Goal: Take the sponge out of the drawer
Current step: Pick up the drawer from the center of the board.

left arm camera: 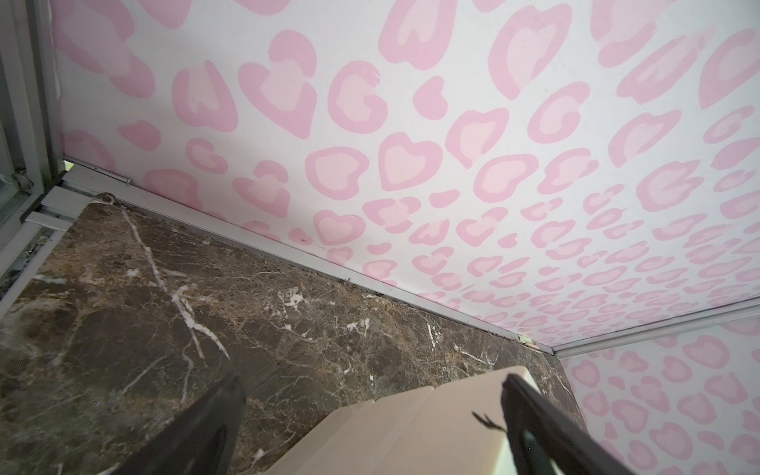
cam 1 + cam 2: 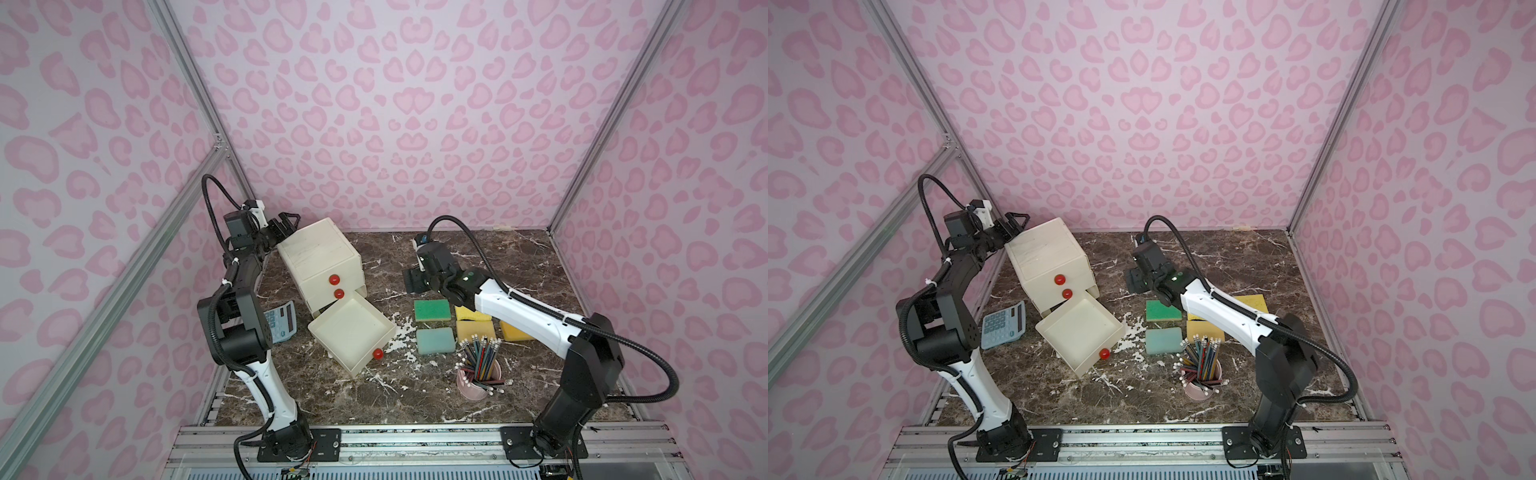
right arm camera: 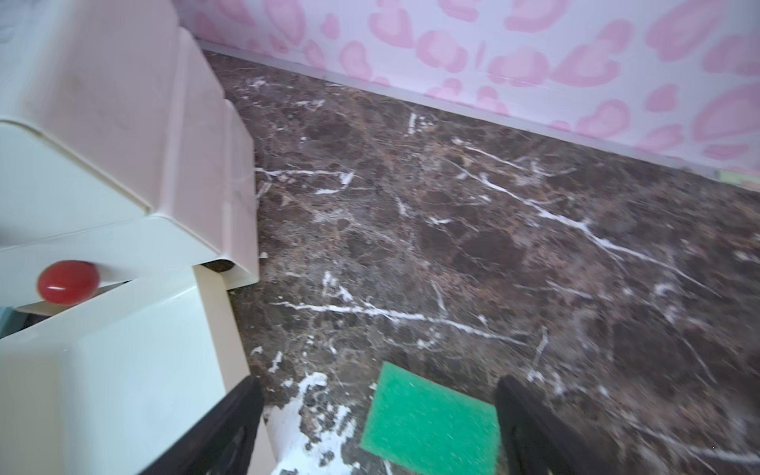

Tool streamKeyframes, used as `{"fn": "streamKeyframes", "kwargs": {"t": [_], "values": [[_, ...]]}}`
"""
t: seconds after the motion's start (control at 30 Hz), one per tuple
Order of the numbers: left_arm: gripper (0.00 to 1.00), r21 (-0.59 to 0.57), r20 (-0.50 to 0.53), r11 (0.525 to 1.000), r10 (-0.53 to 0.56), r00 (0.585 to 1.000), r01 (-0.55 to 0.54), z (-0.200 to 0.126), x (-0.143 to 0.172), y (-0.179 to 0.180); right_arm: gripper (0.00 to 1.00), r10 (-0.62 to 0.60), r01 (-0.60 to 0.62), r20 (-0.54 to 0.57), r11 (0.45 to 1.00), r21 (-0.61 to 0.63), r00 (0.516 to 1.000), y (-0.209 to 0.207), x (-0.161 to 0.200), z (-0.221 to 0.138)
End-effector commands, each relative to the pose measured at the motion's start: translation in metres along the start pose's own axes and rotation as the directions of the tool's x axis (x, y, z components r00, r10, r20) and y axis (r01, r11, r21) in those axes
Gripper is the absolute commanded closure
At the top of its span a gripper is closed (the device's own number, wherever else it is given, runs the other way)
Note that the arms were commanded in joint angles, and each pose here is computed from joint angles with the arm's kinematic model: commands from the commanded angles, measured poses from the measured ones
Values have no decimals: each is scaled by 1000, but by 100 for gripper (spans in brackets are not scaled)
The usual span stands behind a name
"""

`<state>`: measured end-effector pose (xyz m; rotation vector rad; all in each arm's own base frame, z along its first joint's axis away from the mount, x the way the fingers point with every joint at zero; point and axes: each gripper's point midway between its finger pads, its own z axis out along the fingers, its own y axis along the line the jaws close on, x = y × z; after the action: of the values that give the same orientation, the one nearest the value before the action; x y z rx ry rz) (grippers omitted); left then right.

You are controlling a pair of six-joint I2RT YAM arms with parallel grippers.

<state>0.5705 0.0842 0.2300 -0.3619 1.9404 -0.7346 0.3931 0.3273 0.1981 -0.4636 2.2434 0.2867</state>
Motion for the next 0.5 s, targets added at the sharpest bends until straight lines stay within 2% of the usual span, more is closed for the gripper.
{"fn": "streamKeyframes", "kwargs": {"t": [0.0,0.1,0.2,0.47], "values": [[1,-72,-53,997,-37,998,33,2,19,21,18,-101,91,-69,986,-143,992,35,17,27],[1,-74,-51,997,-37,998,33,2,18,21,25,-148,111,-143,964,-240,979,56,41,51],[1,-72,-53,997,-39,998,35,3,19,21,33,-203,137,-172,933,-333,964,77,61,61],[2,-74,-55,997,-41,998,36,4,19,23,43,-275,167,-220,897,-410,936,98,94,66]]}}
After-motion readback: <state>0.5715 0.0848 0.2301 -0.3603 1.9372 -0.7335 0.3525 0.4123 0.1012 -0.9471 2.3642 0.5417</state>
